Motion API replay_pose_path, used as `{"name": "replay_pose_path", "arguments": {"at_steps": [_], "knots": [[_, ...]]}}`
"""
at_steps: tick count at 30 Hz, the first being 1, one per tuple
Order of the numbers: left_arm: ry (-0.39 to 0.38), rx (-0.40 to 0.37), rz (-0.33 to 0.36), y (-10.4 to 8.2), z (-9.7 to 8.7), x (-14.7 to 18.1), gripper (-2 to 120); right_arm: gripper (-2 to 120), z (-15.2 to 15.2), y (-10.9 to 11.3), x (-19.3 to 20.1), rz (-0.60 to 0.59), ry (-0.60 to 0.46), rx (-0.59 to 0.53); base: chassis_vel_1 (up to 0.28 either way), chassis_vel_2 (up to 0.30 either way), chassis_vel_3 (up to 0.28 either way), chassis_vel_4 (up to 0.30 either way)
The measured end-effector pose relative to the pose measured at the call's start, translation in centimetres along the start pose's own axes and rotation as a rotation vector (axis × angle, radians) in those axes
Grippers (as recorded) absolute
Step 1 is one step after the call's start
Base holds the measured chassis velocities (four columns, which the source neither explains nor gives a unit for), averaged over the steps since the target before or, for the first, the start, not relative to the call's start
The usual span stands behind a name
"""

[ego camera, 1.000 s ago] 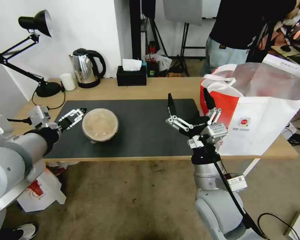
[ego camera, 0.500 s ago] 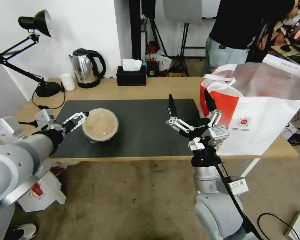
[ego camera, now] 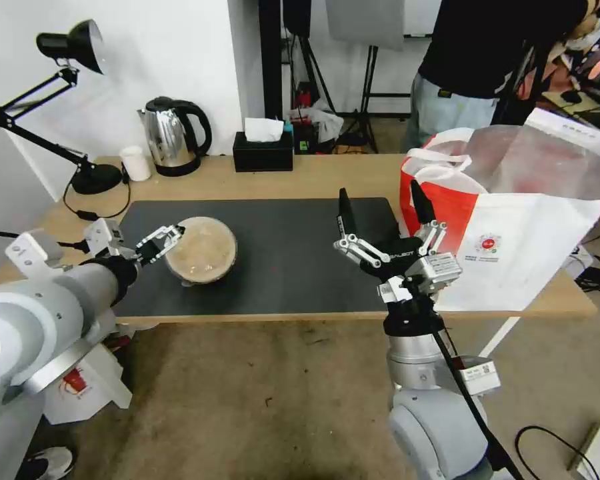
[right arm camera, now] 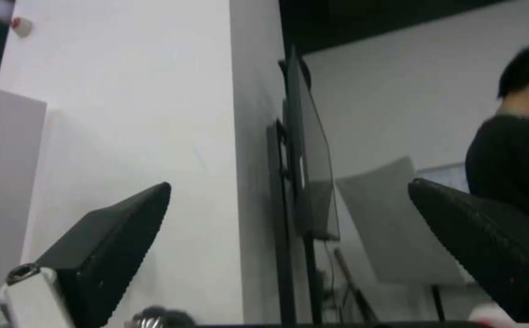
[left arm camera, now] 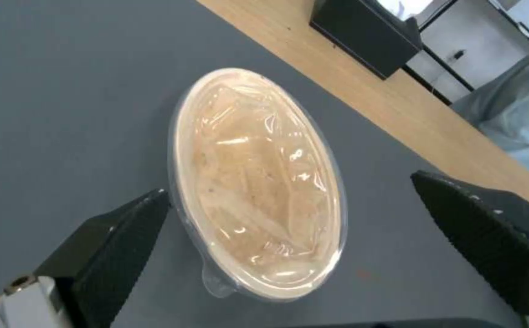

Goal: Pick up the trash from the table and place it into the takeout bag.

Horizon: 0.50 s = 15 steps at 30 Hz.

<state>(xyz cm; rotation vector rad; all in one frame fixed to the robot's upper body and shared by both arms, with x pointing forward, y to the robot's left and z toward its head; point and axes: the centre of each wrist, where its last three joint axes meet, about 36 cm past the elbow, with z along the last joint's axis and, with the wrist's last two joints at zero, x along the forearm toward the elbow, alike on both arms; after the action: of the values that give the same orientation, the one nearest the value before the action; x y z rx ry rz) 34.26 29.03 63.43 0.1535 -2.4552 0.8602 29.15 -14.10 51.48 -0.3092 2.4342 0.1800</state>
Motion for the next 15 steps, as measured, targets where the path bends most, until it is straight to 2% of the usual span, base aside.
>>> {"name": "replay_pose_path", "arguments": {"at_steps": [5,15], "knots": [[0.005,0.011,-0.004,0.1,0.0,-0.4,100,100,-1.6,-0.1,0.0,-0.004,-0.037,0.011,0.0,0.0,0.0,0.0],[-0.01,0.014,-0.027,0.2,-0.2,-0.5,100,100,-1.9,0.1,0.2,-0.007,-0.039,0.002,0.0,0.0,0.0,0.0]]}}
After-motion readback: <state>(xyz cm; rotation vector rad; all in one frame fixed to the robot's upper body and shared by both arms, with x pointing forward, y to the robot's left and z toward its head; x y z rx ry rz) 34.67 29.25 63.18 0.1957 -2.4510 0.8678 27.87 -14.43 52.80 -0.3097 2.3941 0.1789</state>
